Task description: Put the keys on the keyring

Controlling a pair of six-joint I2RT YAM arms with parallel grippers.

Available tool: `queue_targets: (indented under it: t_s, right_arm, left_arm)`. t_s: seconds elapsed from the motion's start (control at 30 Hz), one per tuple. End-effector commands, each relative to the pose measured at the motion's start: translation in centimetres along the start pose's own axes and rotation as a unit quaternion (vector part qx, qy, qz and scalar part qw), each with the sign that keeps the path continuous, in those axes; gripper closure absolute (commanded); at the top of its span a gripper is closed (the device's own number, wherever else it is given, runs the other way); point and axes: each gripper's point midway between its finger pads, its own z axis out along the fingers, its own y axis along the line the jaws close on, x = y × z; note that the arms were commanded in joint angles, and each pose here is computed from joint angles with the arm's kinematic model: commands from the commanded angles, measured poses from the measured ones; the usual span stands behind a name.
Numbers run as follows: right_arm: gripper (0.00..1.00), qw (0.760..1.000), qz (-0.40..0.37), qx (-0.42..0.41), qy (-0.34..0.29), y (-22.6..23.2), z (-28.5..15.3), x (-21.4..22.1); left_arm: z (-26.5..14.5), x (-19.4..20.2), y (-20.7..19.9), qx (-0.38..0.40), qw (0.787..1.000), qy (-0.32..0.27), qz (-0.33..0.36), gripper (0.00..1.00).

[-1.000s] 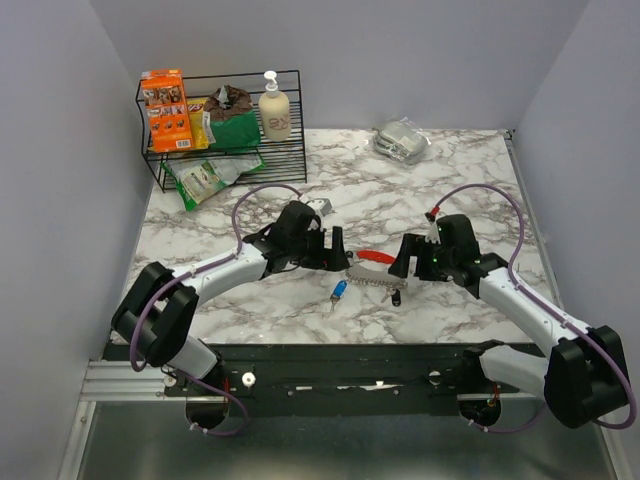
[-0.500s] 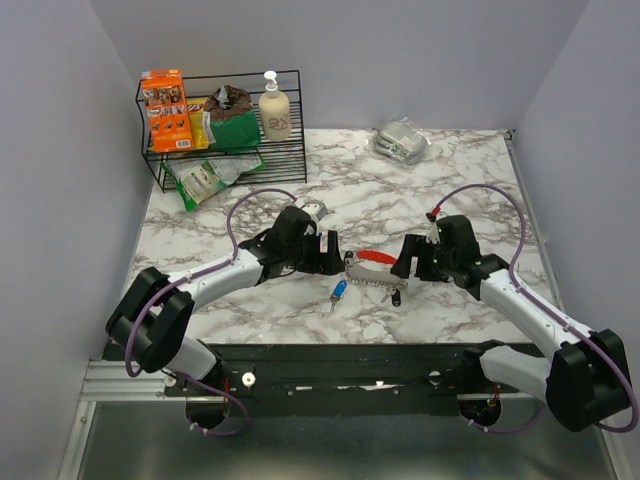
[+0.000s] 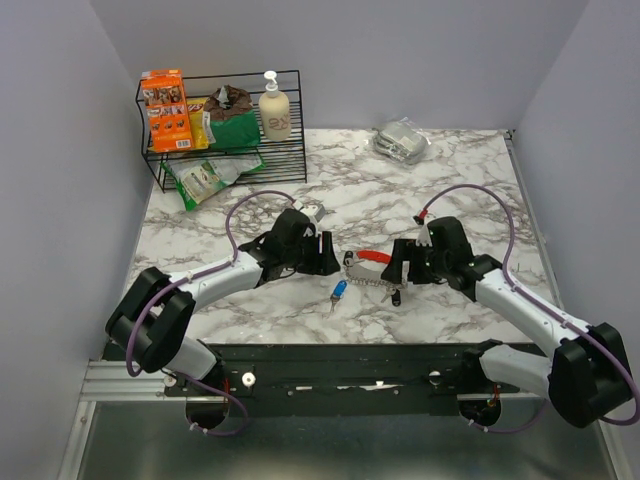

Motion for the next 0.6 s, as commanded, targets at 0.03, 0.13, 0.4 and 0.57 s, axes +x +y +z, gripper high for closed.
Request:
queue_targets:
  t_s: [0.03,0.13,0.4,0.57]
  right_arm:
    - [0.12,0.999,-0.016,-0.029,0.000,1.4,0.4,-0.1]
    - [0.12,0.999,-0.017,-0.032,0.001,1.6,0.4,-0.1]
    - [0.11,0.999,-0.025,-0.040,0.003,2.0,0.5,0.0]
    - [0.10,0.999,-0.031,-0.039,0.007,2.1,0.7,-0.1]
  left_arm:
    - [0.6,-0.9,0.0,0.007,1.000,-0.019,0.004,0.38]
    - [1.4,-0.7,0.0,0.013,1.000,-0.013,0.001,0.42]
    - [3.0,-0.3,0.0,0.024,1.000,0.000,-0.008,0.55]
    - [3.1,-0.3,0.2,0.019,1.000,-0.002,-0.012,0.54]
